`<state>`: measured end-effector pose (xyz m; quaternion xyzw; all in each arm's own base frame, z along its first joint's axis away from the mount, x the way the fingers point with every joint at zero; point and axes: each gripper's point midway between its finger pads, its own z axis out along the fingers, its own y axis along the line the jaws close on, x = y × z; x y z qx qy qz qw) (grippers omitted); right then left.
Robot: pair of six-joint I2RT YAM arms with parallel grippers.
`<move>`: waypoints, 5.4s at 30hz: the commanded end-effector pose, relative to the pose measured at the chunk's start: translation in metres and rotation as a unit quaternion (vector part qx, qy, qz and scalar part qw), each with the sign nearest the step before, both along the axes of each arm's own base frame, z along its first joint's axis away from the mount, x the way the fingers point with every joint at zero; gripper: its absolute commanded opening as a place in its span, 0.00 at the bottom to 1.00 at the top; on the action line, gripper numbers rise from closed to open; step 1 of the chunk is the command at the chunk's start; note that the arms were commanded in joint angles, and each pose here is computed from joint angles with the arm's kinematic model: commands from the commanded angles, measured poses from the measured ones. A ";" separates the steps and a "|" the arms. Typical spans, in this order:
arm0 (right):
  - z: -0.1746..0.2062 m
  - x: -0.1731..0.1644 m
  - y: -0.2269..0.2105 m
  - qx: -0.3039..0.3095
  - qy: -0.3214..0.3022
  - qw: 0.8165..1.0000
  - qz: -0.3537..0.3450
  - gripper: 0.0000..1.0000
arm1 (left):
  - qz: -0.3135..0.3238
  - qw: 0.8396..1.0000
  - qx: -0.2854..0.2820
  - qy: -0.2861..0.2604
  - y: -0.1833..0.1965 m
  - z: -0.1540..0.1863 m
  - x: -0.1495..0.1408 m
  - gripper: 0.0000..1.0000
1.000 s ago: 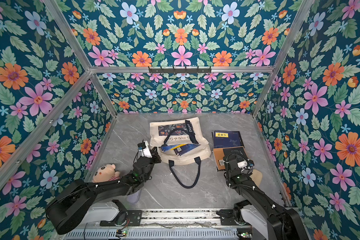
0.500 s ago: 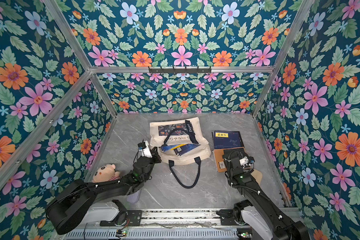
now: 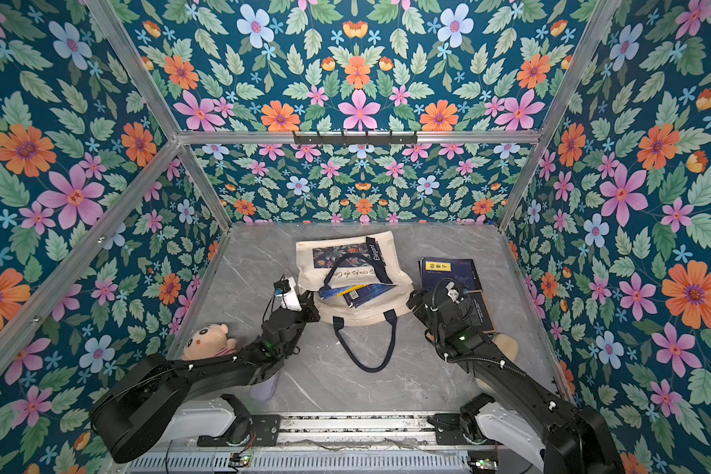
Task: Take out the books from the canvas bag
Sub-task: Place the book on the book, then pick up the book from the canvas bag.
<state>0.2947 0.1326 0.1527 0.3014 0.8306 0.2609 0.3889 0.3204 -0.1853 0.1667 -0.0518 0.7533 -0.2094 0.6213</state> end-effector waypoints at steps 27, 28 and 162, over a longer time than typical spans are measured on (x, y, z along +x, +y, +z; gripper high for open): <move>-0.016 0.008 0.138 -0.007 -0.059 0.987 0.152 0.59 | -0.081 0.996 -0.037 -0.030 -0.025 0.020 -0.010 0.00; -0.018 0.010 0.141 -0.004 -0.060 0.986 0.152 0.58 | -0.085 0.995 -0.037 -0.031 -0.026 0.020 -0.011 0.00; 0.028 0.020 0.108 0.053 -0.103 0.975 0.191 0.00 | -0.079 0.996 -0.031 -0.018 -0.027 0.012 -0.007 0.00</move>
